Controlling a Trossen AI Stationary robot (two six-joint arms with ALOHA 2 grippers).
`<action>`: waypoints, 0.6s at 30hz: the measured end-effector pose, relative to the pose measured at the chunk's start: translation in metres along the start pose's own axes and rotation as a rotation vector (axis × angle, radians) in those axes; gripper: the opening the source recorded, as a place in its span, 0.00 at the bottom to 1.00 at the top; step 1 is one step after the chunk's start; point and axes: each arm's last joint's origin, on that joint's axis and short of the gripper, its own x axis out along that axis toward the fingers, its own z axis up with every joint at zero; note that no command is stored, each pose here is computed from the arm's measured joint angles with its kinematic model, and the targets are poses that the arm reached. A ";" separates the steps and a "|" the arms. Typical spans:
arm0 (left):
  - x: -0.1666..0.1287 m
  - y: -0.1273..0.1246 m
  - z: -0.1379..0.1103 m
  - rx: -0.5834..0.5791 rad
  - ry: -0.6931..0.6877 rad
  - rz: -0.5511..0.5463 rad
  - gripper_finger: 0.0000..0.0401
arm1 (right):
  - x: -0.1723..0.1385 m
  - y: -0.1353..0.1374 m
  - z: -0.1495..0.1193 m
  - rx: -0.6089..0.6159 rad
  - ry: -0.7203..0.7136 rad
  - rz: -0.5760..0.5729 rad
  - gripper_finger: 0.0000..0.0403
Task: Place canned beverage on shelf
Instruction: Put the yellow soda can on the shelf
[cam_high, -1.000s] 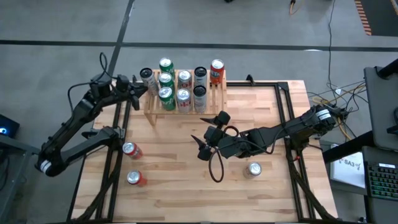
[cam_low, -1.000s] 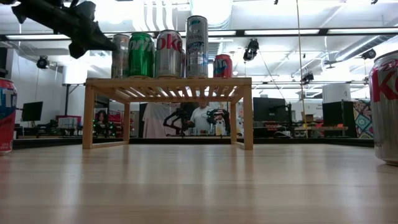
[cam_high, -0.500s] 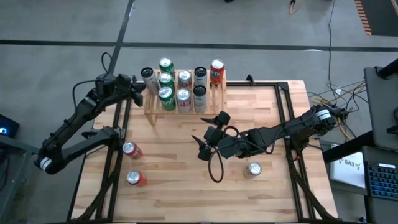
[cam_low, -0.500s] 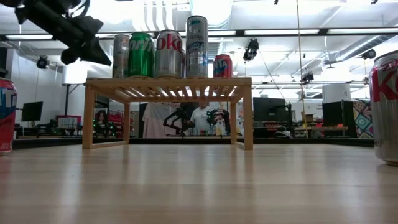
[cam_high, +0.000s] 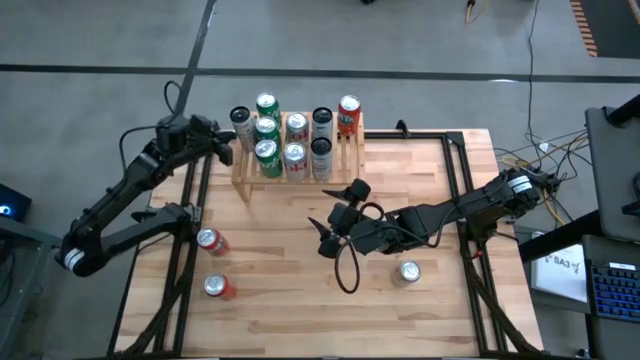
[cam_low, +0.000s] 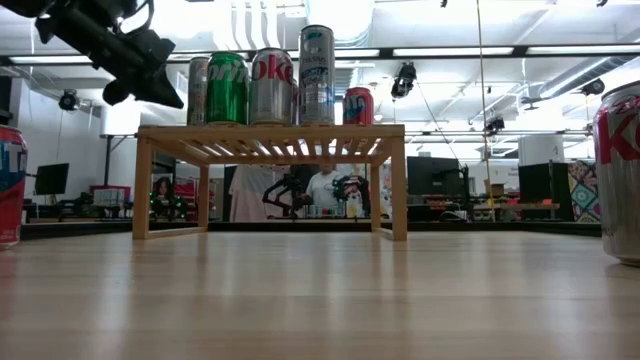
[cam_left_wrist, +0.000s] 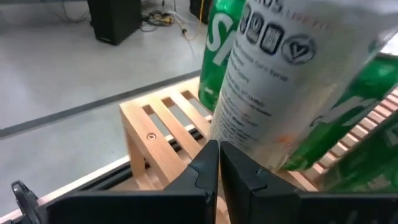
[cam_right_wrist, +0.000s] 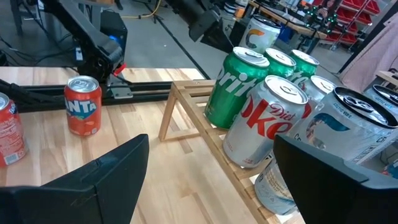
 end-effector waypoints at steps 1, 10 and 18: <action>-0.002 0.000 0.000 0.001 -0.008 -0.001 0.00 | 0.000 0.000 0.000 0.000 0.000 0.000 0.82; -0.030 -0.013 -0.005 0.114 -0.031 -0.336 0.00 | 0.000 0.000 0.000 -0.005 0.003 0.000 0.82; -0.031 -0.017 -0.004 0.142 -0.051 -0.396 0.00 | 0.000 0.000 -0.001 -0.017 0.006 -0.001 0.82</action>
